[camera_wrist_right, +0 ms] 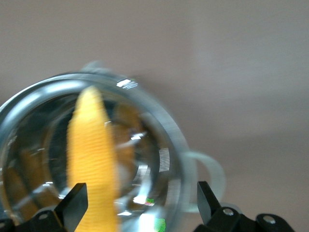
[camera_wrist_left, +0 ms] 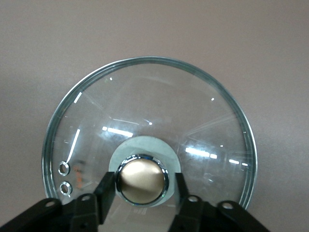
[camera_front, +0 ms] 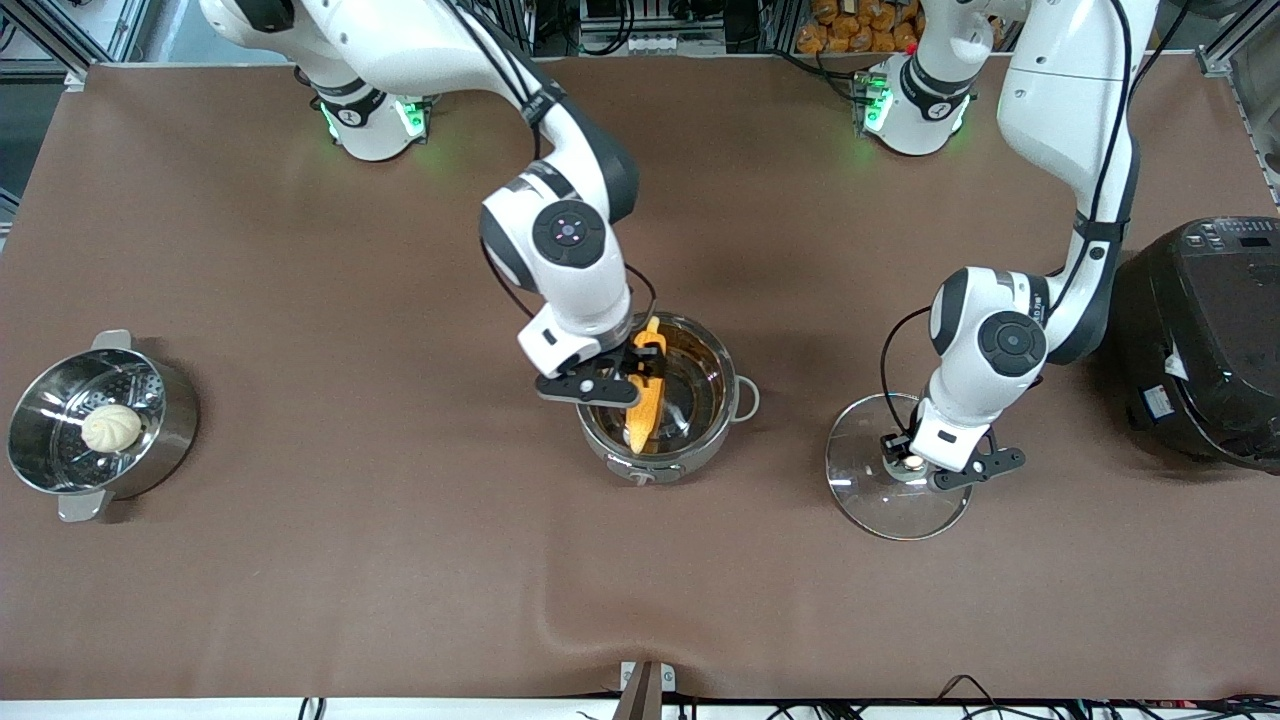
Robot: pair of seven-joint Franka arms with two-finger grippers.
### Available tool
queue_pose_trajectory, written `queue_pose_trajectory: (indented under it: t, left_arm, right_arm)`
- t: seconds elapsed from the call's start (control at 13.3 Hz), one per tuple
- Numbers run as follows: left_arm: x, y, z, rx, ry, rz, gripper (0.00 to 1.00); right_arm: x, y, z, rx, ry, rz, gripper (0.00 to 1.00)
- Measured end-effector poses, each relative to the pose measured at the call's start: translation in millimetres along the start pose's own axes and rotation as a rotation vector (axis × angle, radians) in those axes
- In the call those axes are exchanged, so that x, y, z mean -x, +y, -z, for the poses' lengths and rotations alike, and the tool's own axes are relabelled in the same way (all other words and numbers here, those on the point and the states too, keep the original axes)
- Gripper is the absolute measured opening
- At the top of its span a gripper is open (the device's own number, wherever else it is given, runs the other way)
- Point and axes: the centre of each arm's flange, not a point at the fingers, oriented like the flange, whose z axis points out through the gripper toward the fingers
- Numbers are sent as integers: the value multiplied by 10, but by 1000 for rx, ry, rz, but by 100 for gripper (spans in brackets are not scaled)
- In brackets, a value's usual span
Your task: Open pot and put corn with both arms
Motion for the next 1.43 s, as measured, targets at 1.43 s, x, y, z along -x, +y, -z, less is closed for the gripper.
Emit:
queue_pose_trajectory:
  t: [1.43]
  left_arm:
    - [65, -755, 4224, 16, -109, -311, 100]
  right_arm:
    - [-957, 4864, 2450, 78, -36, 169, 100]
